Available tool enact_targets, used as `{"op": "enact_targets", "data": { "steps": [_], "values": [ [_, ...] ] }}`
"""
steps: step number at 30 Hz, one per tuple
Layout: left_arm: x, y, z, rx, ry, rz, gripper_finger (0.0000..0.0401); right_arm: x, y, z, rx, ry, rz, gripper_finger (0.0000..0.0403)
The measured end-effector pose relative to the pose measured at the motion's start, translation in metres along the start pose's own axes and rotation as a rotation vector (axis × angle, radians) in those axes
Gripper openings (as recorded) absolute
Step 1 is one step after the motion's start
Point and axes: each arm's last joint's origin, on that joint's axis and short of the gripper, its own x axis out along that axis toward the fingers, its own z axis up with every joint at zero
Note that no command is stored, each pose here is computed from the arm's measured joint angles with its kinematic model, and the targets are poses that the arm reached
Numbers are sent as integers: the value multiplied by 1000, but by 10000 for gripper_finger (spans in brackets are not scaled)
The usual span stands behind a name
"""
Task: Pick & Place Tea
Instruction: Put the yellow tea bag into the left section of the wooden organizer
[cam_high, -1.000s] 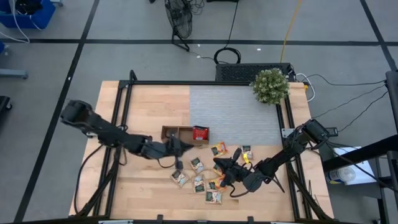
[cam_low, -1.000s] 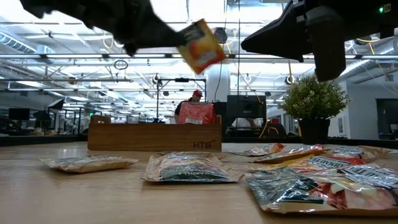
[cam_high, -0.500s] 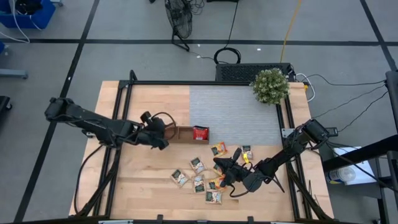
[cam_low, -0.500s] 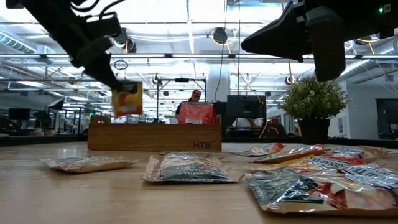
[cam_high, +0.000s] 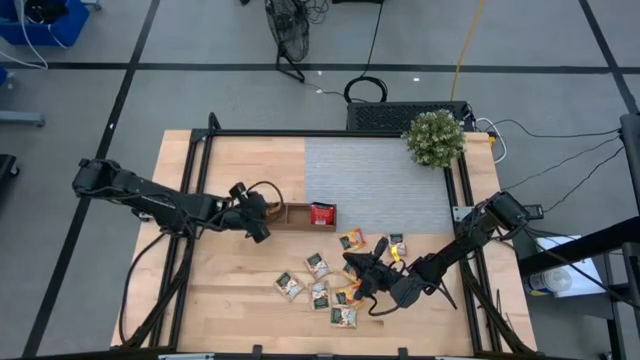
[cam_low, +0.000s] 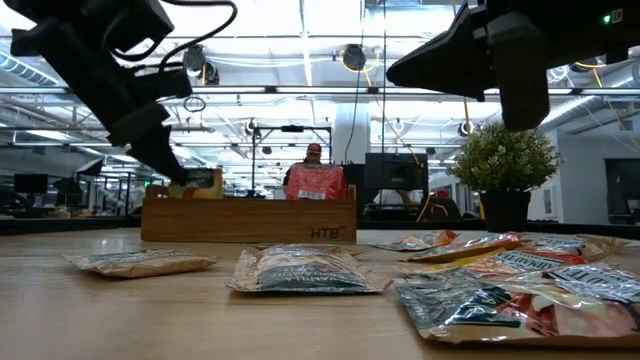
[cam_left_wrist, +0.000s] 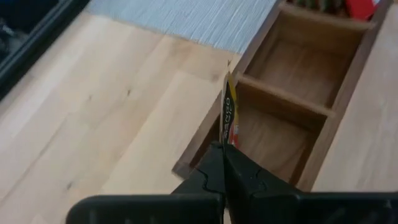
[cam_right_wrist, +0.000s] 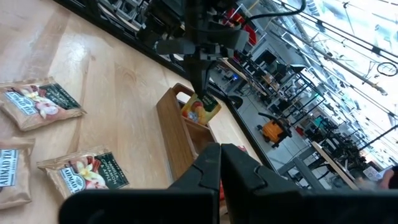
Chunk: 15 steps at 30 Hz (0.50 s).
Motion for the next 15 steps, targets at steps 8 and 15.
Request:
{"op": "enact_targets", "data": {
  "steps": [8,15],
  "values": [
    [1,1,3,88,-29,22,1,2,-1,-1,26,3,-4,0],
    [5,9,3,181,20,15,1,2,-1,0,27,3,-3,0]
  ]
}}
